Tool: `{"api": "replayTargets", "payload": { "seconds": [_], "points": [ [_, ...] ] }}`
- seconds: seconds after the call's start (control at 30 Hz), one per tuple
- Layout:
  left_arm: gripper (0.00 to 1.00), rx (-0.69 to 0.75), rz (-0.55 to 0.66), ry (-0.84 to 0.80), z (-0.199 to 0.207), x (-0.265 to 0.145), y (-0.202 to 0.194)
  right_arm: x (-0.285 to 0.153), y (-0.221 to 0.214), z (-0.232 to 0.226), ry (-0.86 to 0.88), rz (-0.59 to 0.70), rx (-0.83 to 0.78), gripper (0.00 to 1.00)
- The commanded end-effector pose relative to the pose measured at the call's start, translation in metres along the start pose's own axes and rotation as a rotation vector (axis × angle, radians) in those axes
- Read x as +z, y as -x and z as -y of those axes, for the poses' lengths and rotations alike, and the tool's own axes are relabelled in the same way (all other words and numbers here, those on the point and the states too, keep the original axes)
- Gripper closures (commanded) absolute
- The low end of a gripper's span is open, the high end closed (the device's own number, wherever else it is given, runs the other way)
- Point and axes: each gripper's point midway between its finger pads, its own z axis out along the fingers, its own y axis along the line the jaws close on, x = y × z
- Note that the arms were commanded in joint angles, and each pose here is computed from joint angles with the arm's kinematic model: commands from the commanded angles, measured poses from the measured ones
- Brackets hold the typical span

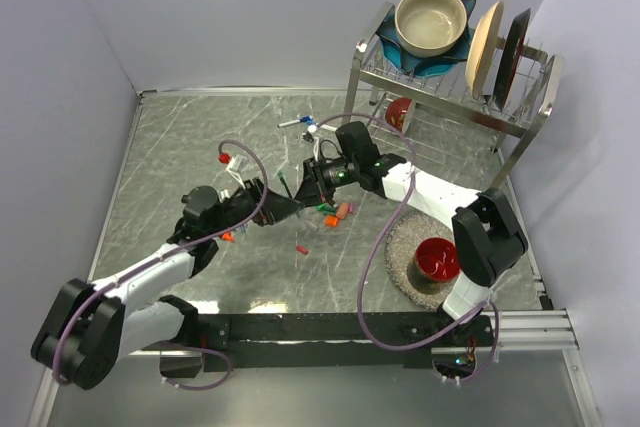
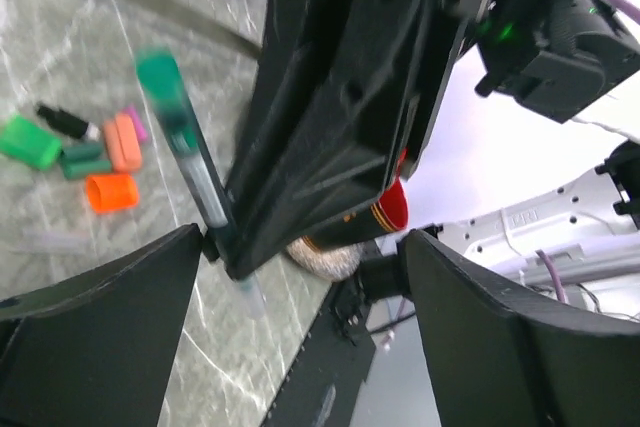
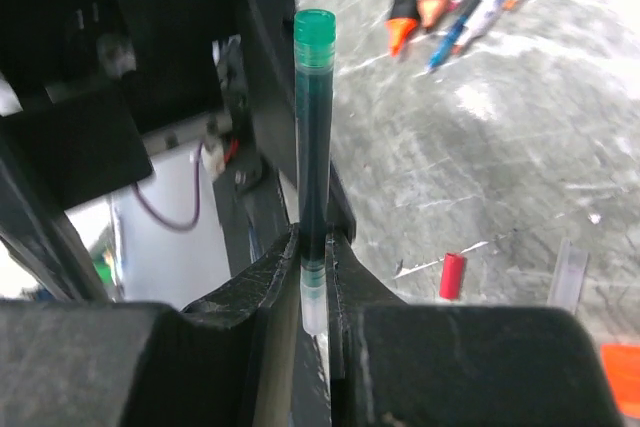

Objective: Open the pen caps

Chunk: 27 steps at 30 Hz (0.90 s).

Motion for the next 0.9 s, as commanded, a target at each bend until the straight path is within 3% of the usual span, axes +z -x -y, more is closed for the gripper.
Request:
{"api": "replayTargets", "payload": {
  "seconds": [0.0, 0.3, 0.5, 0.67, 0.7, 0.83, 0.87],
  "points": [
    [0.12, 0.069, 0.103, 0.047, 0.003, -0.005, 0.031, -0.002, -0.008, -0.017, 0.117, -0.073, -0.127, 0.92],
    [0.38, -0.017, 0.132, 0.132, -0.011, 0.001, 0.043, -0.002, -0.010, -0.018, 0.135, -0.084, -0.129, 0.89],
    [0.58, -0.077, 0.088, 0.117, -0.015, 0.013, 0.038, -0.001, -0.009, -0.017, 0.127, -0.083, -0.126, 0.89],
    [0.84, -0.104, 0.040, 0.082, -0.014, 0.017, 0.029, -0.001, -0.008, -0.015, 0.116, -0.081, -0.128, 0.89],
    [0.98, -0.105, 0.041, 0.075, -0.012, 0.017, 0.029, -0.001, -0.009, -0.015, 0.115, -0.082, -0.127, 0.89],
    [0.99, -0.109, 0.080, 0.102, -0.012, 0.015, 0.037, -0.001, -0.009, -0.012, 0.099, -0.084, -0.126, 0.85],
    [0.99, -0.111, 0.097, 0.115, -0.013, 0.014, 0.041, -0.001, -0.009, -0.010, 0.091, -0.086, -0.129, 0.79]
  ]
}}
